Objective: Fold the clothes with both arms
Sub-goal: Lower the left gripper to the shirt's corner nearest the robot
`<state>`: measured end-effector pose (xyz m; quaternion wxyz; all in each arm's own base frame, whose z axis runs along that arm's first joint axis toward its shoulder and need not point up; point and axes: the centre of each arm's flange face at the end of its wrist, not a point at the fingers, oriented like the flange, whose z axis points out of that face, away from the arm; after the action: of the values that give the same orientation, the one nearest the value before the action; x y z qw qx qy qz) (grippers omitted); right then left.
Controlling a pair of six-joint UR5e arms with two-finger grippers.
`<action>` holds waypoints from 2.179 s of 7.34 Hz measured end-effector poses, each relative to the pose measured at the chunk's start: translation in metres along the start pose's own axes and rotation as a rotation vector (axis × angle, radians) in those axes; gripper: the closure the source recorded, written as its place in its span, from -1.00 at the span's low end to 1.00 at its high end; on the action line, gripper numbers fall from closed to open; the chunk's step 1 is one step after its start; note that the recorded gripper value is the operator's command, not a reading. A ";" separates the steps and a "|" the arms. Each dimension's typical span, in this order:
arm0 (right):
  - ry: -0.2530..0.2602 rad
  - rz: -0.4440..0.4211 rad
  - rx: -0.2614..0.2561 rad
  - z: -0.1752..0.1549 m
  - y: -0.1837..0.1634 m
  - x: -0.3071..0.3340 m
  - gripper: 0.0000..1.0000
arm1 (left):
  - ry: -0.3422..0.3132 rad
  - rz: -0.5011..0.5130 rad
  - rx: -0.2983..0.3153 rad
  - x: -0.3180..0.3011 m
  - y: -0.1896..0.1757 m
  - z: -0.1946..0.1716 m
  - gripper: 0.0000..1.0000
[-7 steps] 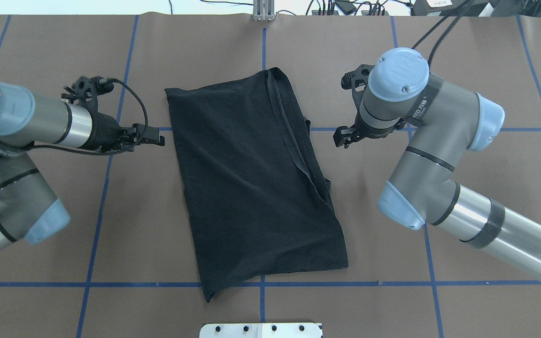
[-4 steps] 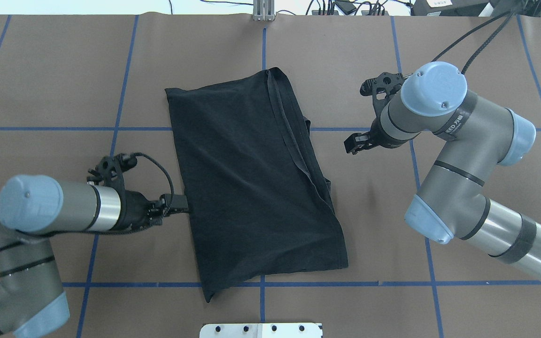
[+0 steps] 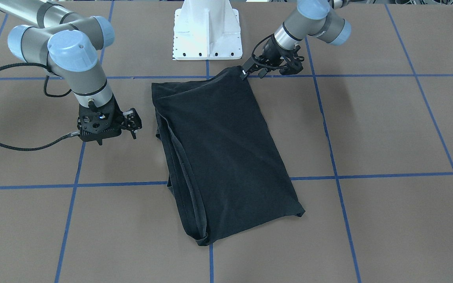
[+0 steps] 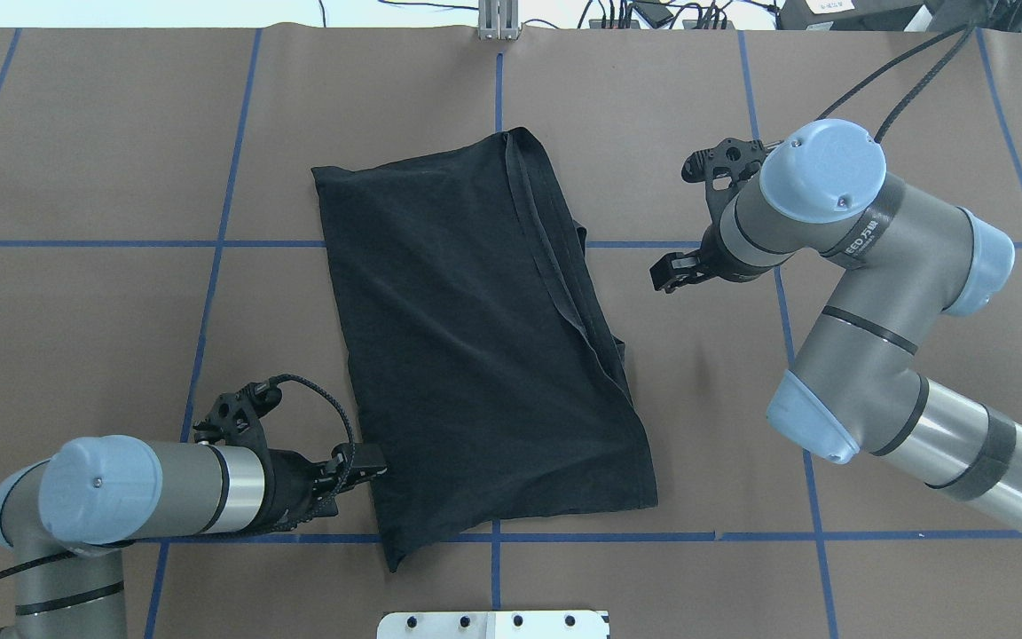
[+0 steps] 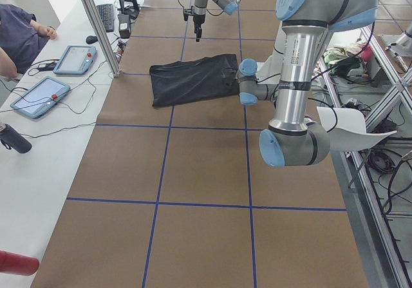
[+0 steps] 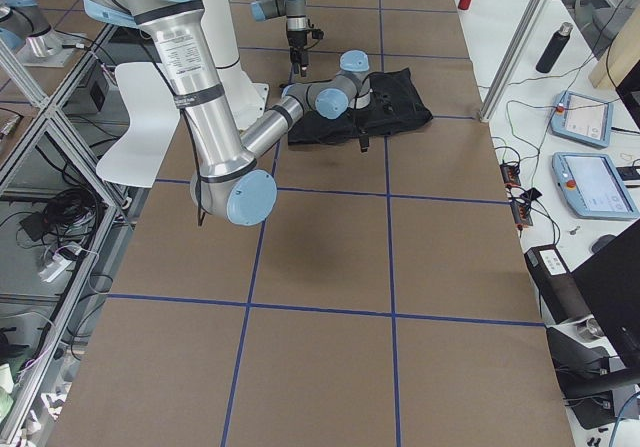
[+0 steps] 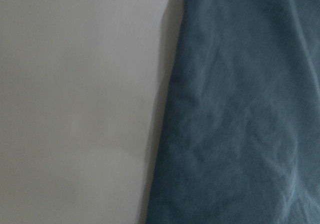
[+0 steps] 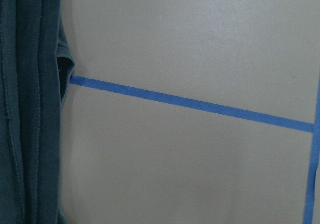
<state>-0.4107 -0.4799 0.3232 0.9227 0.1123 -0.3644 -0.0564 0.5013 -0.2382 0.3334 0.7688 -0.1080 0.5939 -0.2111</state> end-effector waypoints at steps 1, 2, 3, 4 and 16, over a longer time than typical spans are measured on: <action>-0.001 0.002 0.000 0.000 0.000 0.000 -1.00 | 0.004 -0.043 -0.002 -0.001 0.014 0.006 -0.51; -0.001 0.002 -0.001 0.000 0.000 0.000 -1.00 | 0.006 -0.073 -0.007 -0.001 0.026 0.011 -0.48; -0.001 0.003 -0.001 0.000 0.000 0.000 -1.00 | 0.005 -0.085 -0.016 -0.002 0.035 0.015 -0.46; -0.002 0.002 0.000 -0.001 0.000 -0.001 -1.00 | 0.002 -0.089 -0.026 -0.002 0.043 0.019 -0.44; -0.004 0.002 -0.002 -0.001 0.002 0.001 -1.00 | 0.007 -0.068 -0.007 -0.002 0.049 0.025 -0.04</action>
<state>-0.4093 -0.4781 0.3229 0.9221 0.1108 -0.3664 -0.0559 0.5346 -0.1958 0.3218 0.7585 -0.1302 0.5934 -0.2356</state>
